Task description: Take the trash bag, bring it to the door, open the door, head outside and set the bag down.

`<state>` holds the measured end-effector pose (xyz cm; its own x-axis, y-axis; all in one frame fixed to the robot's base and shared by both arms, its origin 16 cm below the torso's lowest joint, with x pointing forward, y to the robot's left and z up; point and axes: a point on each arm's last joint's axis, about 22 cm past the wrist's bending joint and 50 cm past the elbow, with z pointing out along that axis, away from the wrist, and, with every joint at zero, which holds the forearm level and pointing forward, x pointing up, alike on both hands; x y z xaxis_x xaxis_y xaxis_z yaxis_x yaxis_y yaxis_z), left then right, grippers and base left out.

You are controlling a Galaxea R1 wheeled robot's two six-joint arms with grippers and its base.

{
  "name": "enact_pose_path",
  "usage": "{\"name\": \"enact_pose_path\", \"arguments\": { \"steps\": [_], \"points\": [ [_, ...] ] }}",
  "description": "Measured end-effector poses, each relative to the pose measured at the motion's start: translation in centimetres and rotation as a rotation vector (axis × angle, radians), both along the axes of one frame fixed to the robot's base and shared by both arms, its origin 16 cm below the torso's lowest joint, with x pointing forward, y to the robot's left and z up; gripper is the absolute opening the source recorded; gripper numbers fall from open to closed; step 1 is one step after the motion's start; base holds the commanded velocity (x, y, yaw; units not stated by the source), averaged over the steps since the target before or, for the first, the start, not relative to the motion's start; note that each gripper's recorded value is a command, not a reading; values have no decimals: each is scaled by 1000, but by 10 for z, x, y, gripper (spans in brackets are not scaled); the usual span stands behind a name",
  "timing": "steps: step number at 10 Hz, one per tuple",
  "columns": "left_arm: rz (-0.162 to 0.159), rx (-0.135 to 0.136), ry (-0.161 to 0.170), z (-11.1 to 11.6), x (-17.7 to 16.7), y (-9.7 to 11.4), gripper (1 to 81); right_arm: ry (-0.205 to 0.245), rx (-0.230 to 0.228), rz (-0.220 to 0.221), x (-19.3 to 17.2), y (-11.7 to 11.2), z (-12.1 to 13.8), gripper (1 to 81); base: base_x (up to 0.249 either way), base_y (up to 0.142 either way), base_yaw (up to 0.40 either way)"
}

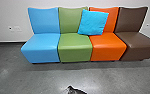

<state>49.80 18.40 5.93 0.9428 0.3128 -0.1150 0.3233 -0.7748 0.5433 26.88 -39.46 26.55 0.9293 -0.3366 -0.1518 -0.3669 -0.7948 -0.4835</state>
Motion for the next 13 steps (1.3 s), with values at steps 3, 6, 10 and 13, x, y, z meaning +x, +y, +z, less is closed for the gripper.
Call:
{"name": "enact_pose_path", "arguments": {
  "steps": [3,6,10,13],
  "points": [
    [-5,0,19,-27,-1,2,811,28,5,2,-4,2,-26,811,0,0,0],
    [18,8,-52,-9,48,25,811,33,2,3,-5,1,-30,811,0,0,0],
    [91,-34,9,-6,41,17,811,48,13,5,-8,6,-35,811,0,0,0],
    [154,-23,29,-17,49,11,811,48,24,4,-8,11,-38,811,0,0,0]
  ]
}}
